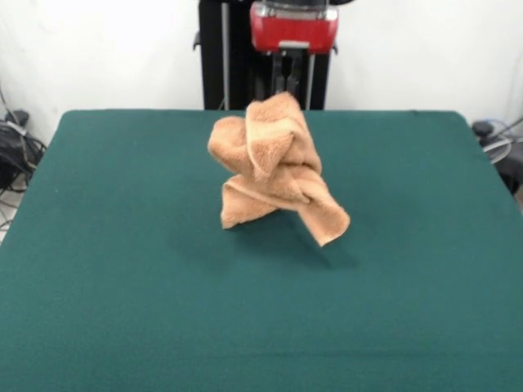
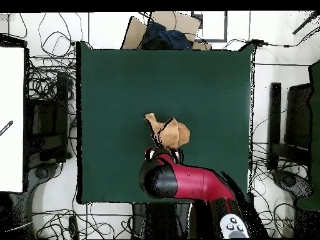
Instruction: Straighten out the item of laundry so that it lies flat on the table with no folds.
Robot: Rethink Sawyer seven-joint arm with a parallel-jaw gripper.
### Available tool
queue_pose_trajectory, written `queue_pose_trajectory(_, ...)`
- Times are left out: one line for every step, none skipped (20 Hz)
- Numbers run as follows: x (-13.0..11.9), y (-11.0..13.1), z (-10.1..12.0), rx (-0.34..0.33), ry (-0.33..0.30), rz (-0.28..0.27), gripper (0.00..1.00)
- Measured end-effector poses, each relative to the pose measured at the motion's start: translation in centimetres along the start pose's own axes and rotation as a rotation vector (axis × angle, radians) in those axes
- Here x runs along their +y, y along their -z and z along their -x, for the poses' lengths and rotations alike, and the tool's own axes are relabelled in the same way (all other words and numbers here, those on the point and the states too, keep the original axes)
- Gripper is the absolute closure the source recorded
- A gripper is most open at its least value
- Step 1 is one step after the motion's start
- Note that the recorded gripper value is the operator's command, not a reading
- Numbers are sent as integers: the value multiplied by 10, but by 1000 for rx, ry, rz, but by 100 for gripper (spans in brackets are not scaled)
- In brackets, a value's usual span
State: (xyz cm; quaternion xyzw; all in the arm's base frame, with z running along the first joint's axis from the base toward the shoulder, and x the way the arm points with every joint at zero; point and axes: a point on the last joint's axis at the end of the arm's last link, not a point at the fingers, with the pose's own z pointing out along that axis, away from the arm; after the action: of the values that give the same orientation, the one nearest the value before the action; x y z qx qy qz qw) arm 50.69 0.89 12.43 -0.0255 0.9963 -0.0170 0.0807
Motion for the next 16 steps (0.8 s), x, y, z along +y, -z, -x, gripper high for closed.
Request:
queue_pose_trajectory(1,3,0,4,-1,0,100)
queue_pose_trajectory(3,8,0,10,-4,1,100)
queue_pose_trajectory(5,14,0,19,-9,2,100)
queue_pose_trajectory(6,16,0,23,-12,2,100)
queue_pose_trajectory(6,19,0,27,-14,3,100)
queue_pose_trajectory(8,24,-1,39,-20,5,100)
queue_pose_trajectory(9,26,-2,42,-22,6,100)
queue_pose_trajectory(9,28,-2,43,-23,5,100)
queue_pose_trajectory(9,29,-2,44,-24,5,100)
queue_pose_trajectory(10,31,-1,45,-25,5,100)
queue_pose_trajectory(10,33,-1,45,-26,5,100)
queue_pose_trajectory(12,36,1,43,-25,4,100)
queue_pose_trajectory(14,38,1,44,-24,4,100)
queue_pose_trajectory(15,39,1,44,-23,4,100)
queue_pose_trajectory(16,40,2,44,-23,5,100)
queue_pose_trajectory(17,42,2,43,-22,4,100)
